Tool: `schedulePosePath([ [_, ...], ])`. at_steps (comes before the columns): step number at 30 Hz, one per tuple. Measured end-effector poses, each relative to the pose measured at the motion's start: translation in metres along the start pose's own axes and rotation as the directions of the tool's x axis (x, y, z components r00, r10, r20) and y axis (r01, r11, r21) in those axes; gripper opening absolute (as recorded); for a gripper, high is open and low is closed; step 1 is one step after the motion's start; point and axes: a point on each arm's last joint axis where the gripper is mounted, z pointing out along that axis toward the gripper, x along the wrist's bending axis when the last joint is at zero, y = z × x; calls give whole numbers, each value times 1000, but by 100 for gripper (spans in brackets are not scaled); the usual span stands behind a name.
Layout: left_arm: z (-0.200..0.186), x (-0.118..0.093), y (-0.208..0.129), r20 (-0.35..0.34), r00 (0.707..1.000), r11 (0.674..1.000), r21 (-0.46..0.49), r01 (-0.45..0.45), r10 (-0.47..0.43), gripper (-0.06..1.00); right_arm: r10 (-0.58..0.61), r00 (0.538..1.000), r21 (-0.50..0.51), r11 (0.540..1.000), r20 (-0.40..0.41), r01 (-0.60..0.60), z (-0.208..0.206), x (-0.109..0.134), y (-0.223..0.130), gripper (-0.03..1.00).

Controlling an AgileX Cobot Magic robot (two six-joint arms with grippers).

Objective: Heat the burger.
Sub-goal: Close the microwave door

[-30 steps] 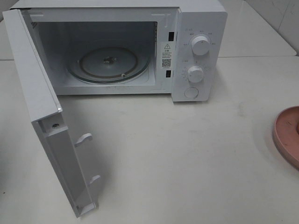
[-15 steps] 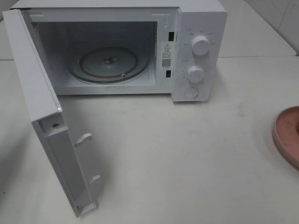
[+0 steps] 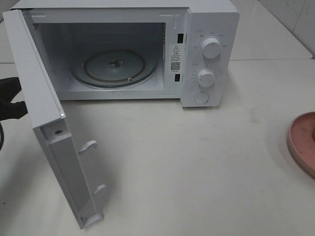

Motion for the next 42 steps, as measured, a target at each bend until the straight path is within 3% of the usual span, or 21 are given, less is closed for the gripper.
schedulePosePath([
  [9,26,-14,-1,3,999,999,-1,36,-36,0,0,1000,0,1000,0,0,0,0,0,76],
  [16,54,-36,8,90,996,999,-39,17,-14,0,0,1000,0,1000,0,0,0,0,0,76],
  [25,93,-55,19,19,996,996,-34,85,-84,0,0,1000,0,1000,0,0,0,0,0,76],
  [35,123,-89,24,-18,997,998,-9,70,-70,0,0,1000,0,1000,0,0,0,0,0,76],
  [42,137,-112,24,13,999,999,37,39,-40,0,0,1000,0,1000,0,0,0,0,0,76],
])
